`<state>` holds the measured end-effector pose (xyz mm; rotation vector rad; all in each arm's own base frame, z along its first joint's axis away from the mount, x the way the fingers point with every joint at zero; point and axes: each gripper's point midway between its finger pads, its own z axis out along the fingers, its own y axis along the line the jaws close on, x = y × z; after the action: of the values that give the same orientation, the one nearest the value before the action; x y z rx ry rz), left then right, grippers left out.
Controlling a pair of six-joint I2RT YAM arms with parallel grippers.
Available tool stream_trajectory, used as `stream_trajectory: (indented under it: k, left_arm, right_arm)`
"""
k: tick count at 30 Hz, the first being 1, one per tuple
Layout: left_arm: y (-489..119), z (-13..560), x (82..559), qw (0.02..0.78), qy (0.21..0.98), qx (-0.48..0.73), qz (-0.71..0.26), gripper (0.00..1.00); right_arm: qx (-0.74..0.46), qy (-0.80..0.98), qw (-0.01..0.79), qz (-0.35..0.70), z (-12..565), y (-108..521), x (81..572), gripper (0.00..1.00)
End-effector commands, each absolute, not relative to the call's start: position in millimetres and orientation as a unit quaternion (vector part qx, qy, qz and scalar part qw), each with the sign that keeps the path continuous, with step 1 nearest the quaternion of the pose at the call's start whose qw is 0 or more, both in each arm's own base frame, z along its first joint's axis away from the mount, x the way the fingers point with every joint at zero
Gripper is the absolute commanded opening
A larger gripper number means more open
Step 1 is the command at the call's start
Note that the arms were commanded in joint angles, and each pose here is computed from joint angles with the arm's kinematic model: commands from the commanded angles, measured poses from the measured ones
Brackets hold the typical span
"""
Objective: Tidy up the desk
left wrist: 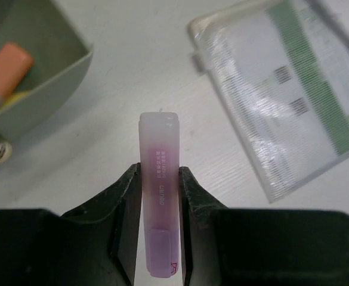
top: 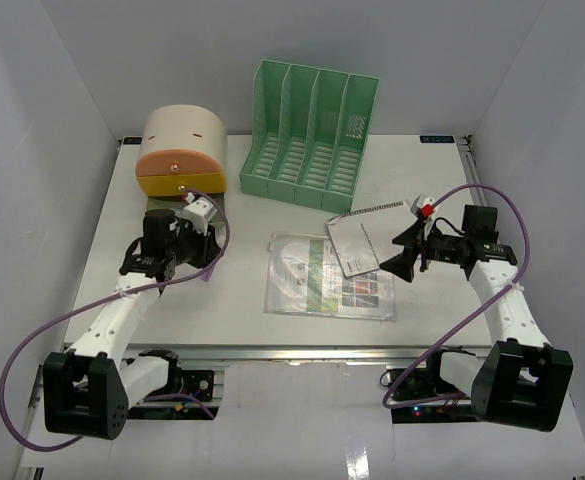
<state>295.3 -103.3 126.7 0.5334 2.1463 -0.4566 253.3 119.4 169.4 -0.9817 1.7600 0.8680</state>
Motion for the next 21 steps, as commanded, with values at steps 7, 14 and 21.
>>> stream_trajectory:
  k: [7,14,21]
  left_arm:
    - [-67,235,373,0.532,0.741,-0.108,-0.394,0.00]
    - [4,235,412,0.528,0.630,-0.422,-0.383,0.00]
    - [47,193,426,0.474,0.622,-0.558,-0.277,0.18]
  right_arm:
    - [-0.399,0.705,0.468,0.352,174,117,256,0.90]
    - [-0.398,0.705,0.470,0.352,174,116,256,0.90]
    - [-0.397,0.707,0.469,0.351,174,116,257,0.90]
